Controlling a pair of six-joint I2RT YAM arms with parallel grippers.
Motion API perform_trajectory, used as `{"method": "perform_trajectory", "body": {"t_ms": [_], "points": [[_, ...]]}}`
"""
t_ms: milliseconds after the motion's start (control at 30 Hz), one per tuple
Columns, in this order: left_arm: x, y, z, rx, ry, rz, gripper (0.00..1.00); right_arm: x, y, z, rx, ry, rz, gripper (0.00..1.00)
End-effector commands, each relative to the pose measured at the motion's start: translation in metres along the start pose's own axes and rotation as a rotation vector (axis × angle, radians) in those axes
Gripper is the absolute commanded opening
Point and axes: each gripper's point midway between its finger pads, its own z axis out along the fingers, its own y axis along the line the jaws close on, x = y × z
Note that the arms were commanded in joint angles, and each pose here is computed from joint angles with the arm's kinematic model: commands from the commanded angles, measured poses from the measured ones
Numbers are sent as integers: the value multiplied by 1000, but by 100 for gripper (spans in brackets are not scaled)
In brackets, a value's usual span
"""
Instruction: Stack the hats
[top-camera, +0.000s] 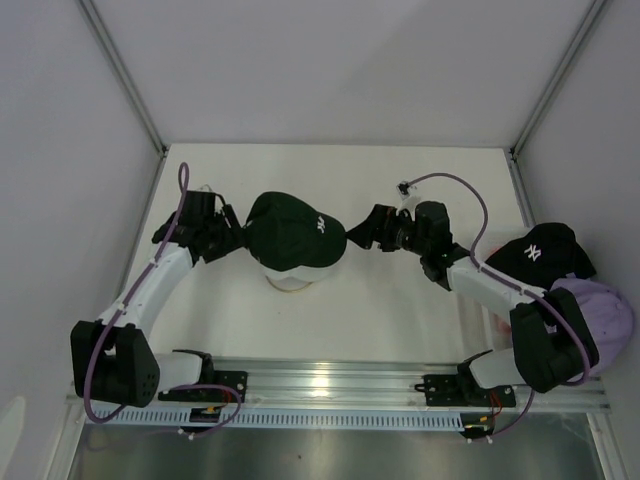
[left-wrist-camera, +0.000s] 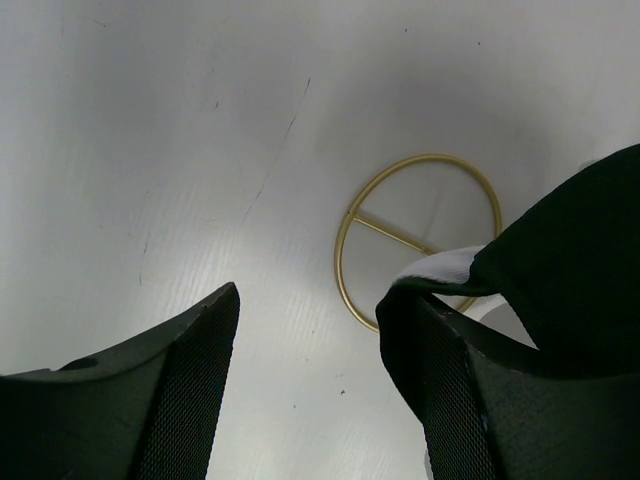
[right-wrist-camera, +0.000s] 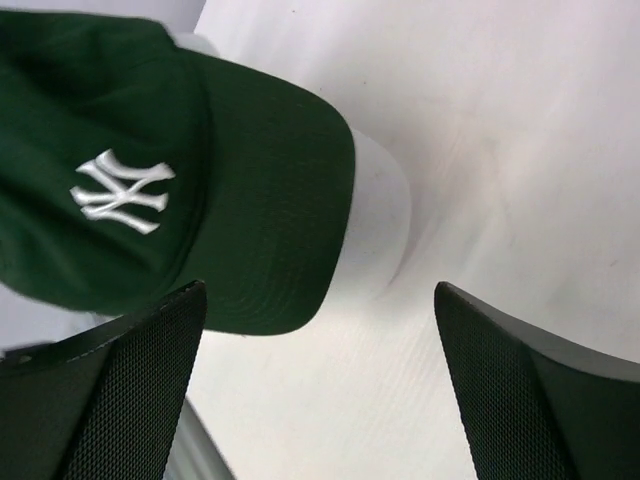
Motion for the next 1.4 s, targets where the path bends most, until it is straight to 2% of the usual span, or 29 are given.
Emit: {"method": "perform_trajectory", "body": {"t_ms": [0,200,233,567,700,767,833,867,933,967,1000,1067,1133,1233,1267,1367], "points": [[9,15,-4,-62,5,17,70,-22,29,12,-118,-114,246,97],[11,13,-3,-51,10,17,70,-14,33,34,-174,-102,344,88],[12,14,-2,-53,12,17,70,-17,34,36,-197,-118,376,83],[12,13,-1,-51,13,15,70,9,22,54,-259,-94,496,64],[13,13,-2,-48,13,19,71,15,24,57,-303,-78,511,58],[11,12,-3,-47,7,21,71,22,19,61,-268,-60,508,58],[10,12,-3,-50,5,21,71,22,17,61,-259,-60,502,52],[10,13,-3,-50,5,21,71,21,18,59,-267,-68,500,49],[11,13,-2,-51,6,21,71,17,20,55,-279,-84,495,36],[12,13,-1,-53,12,18,71,16,20,55,-281,-87,496,29],[12,12,0,-50,14,16,71,15,20,55,-280,-86,497,16],[14,12,2,-51,24,15,71,16,21,56,-283,-79,505,2],[15,14,3,-59,26,13,71,20,20,57,-278,-71,509,0],[13,19,3,-92,14,2,71,36,4,64,-182,-37,479,0],[13,21,3,-105,11,-8,71,54,-16,67,-57,11,492,0],[11,25,2,-122,-8,-15,72,75,-40,70,123,99,396,0]]}}
